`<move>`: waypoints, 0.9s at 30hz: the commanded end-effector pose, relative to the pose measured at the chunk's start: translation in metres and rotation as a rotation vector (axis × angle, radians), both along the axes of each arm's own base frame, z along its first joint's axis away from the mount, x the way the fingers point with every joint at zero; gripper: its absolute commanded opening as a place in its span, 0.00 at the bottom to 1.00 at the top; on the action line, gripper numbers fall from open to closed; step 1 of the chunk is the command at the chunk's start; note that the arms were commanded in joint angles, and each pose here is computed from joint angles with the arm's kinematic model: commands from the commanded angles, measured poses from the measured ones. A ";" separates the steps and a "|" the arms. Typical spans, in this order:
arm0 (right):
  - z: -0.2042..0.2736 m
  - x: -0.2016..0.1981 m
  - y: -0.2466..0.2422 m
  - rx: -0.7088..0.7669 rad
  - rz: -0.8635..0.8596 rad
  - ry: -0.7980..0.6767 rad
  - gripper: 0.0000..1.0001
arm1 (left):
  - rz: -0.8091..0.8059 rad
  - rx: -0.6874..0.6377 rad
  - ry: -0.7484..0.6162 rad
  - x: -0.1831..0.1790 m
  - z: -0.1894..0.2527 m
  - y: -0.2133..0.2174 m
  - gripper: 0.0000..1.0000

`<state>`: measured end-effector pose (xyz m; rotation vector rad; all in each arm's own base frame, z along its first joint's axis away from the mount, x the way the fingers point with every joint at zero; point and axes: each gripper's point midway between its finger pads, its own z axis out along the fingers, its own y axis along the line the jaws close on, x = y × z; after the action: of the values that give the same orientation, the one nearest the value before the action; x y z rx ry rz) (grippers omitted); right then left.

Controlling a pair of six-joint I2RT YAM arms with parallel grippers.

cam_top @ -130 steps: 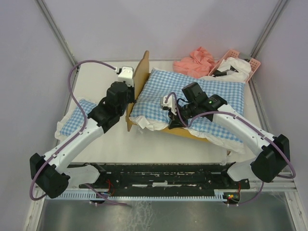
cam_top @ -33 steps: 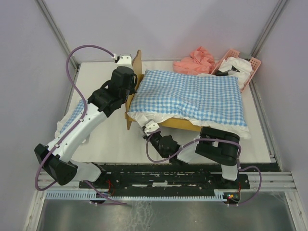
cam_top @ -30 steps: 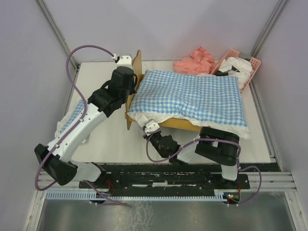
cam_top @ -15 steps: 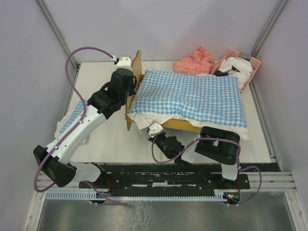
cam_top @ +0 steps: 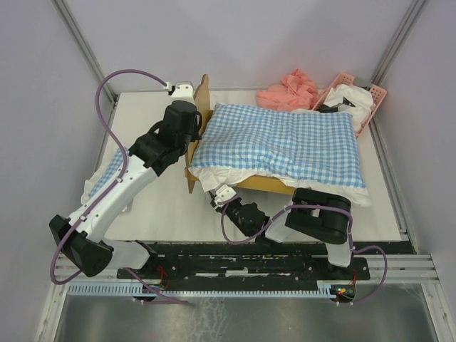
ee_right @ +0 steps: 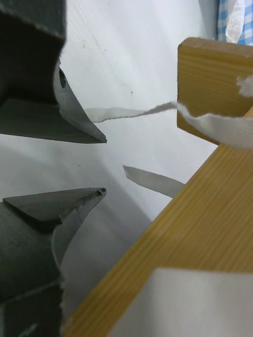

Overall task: Set up the pet bed
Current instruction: Tie the ropes to the bed frame.

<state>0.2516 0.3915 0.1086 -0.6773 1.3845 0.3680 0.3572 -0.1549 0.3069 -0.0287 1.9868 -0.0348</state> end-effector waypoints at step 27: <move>0.100 0.029 -0.004 0.284 -0.190 -0.081 0.02 | 0.265 -0.351 -0.104 0.005 0.038 0.017 0.03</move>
<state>0.2661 0.3993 0.1343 -0.5401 1.4050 0.2684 0.3528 -0.1507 0.3136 -0.0898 2.0045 -0.0600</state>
